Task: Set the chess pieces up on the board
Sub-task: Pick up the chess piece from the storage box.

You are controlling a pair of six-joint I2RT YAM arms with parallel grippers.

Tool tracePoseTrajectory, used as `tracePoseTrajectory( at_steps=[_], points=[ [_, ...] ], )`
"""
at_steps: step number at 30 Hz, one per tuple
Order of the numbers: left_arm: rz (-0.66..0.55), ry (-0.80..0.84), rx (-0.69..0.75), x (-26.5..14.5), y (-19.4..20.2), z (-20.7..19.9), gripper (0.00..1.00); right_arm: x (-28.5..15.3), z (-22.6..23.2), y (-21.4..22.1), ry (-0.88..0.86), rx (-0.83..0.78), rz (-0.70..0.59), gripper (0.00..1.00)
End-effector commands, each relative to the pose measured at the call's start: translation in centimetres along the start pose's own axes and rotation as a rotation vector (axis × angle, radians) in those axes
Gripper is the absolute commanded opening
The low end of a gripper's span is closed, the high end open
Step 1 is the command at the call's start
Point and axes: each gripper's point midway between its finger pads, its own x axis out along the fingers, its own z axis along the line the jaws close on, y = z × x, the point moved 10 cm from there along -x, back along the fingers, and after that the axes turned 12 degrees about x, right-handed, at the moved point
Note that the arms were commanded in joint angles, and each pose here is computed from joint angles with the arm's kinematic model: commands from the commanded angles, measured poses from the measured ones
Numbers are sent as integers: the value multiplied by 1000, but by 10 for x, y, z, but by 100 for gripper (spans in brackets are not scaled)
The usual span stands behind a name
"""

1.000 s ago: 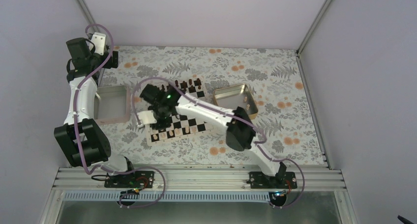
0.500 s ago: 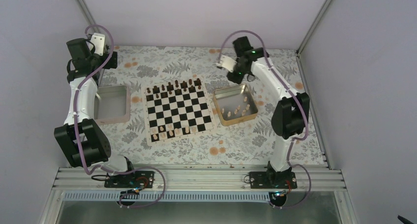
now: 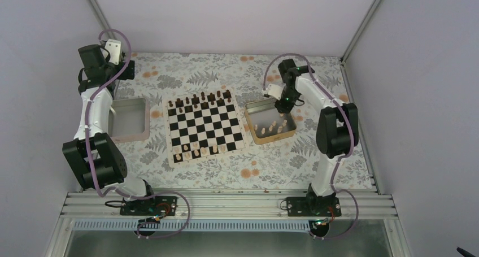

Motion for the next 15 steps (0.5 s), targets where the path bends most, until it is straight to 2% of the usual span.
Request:
tracePoseTrajectory(
  at_steps=[1, 4, 15],
  points=[
    [1, -22, 5, 2, 1, 5, 100, -7, 18, 33, -53, -9, 83, 32],
    [0, -20, 2, 3, 0, 5, 100, -9, 34, 50, -102, -62, 83, 37],
    [-6, -48, -1, 0, 0, 6, 100, 4, 44, 56, -95, -152, 11, 38]
  ],
)
